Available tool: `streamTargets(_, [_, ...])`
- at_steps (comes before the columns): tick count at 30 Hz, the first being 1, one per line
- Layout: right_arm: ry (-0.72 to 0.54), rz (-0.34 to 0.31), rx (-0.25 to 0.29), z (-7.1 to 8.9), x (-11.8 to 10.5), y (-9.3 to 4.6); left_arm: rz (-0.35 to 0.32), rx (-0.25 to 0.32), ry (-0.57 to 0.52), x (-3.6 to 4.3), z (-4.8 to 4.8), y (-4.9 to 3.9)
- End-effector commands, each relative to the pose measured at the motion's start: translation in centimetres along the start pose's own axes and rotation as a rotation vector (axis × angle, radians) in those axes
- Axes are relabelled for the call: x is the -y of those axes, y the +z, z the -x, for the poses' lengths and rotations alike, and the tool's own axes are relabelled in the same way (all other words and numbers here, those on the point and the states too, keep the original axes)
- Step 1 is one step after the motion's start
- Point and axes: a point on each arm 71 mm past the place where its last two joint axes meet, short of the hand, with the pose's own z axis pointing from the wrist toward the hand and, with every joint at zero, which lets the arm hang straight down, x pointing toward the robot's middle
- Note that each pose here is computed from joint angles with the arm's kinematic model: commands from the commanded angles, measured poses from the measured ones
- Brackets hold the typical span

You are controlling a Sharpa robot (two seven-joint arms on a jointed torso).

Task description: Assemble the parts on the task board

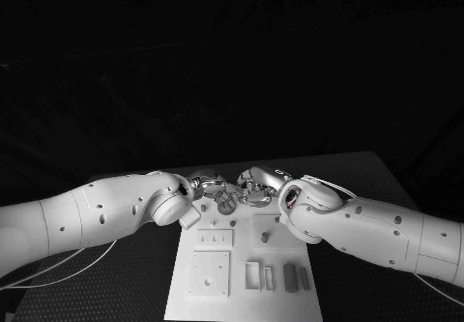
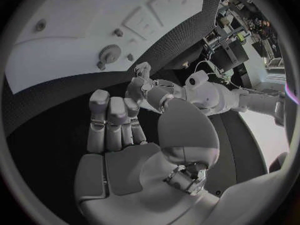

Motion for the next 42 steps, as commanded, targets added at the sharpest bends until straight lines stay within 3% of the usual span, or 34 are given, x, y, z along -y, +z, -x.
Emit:
streamTargets(1, [-0.009,0.015,-0.010,-0.3,-0.5,0.0,-0.019,-0.024,0.004,0.43,-0.41,0.12])
streamTargets(30, [-0.004,-0.001,-0.022,-0.7,0.0,0.0,-0.019,-0.025,-0.010,0.27,-0.20,-0.06])
streamTargets(42, [0.077,0.001,-0.010,-0.4,0.6,0.0,0.014,-0.027,0.028,0.04,-0.26,-0.07])
